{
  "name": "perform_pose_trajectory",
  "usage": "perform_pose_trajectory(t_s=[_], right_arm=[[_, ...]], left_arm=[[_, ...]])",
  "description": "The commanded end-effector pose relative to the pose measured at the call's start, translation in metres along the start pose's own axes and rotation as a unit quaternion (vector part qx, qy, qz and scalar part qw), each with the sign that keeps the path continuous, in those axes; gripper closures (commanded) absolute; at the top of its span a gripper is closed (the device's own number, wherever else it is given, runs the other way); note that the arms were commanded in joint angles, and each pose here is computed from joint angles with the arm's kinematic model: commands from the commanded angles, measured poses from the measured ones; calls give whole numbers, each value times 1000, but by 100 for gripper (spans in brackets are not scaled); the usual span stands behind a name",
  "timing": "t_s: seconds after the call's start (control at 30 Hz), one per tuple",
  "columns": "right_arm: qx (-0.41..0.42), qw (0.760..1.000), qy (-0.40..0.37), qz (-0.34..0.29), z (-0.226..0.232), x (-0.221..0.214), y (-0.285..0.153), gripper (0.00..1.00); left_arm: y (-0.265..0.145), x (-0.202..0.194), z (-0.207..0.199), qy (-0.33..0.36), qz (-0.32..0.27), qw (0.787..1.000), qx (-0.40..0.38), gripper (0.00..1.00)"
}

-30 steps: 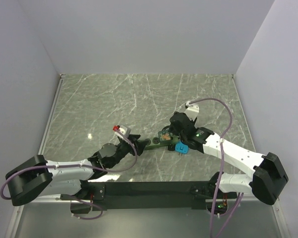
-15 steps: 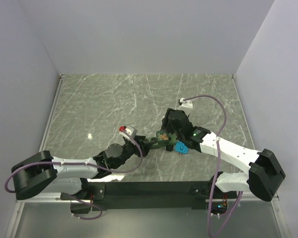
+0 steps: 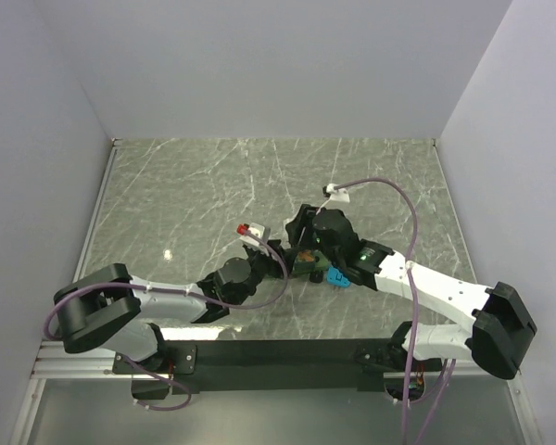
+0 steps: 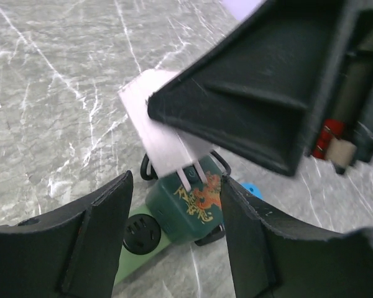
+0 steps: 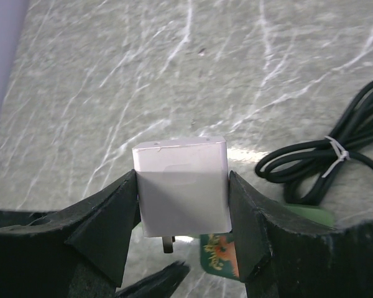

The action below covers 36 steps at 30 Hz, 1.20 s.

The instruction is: Insert the plug

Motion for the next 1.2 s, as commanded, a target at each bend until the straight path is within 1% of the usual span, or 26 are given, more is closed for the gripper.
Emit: perform_pose_trajectory(t_s=[0.0,0.23,0.3,0.47,0.57,0.67,0.7,0.73,0.77,0.87,0.9,1.03,1.07,1.1,1.17], right_arm=[[66,997,20,-24,27,13,-7,100],[84,996,20,-14,33,8,-7,100],[84,996,21,-11,33,7,-7,100],[107,994,27,1,37,3,-7,100],[113,993,29,9,39,1,-8,100],[113,993,29,16,38,-3,-7,100],[113,993,29,17,36,-4,-7,100],[113,993,30,16,36,-4,-7,100],[114,993,30,16,36,-5,-7,100],[118,993,26,11,34,-4,-9,100],[121,992,25,7,33,-4,-10,100],[133,991,22,-4,34,1,-14,100],[134,991,17,-6,34,2,-14,100],[137,990,14,-6,35,3,-15,99],[143,990,9,-7,35,4,-17,92]], left_arm=[[9,23,-5,-50,-58,997,14,36],[9,27,7,-96,-85,991,29,36],[10,26,11,-102,-82,991,31,36],[15,21,11,-109,-80,990,30,40],[13,22,14,-119,-91,988,28,43],[13,23,15,-120,-94,988,24,50],[12,23,14,-120,-95,988,14,55],[11,25,14,-120,-101,988,10,58],[10,23,14,-120,-101,988,6,63],[6,23,13,-116,-98,988,-11,71],[6,23,12,-113,-96,989,-19,76],[0,23,11,-104,-96,989,-38,83],[-1,24,12,-103,-99,989,-41,88],[-2,25,12,-102,-98,989,-43,92],[-4,25,13,-96,-95,990,-42,99]])
Point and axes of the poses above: each gripper's point midway between its finger pads, its own y axis out along the fingers, its own z axis along the line the jaws close on, x = y × z, the point moved 9 cm from there along -y, back along the fingers, and after that the axes turned 10 degrees about y, right-handed, at the moved point
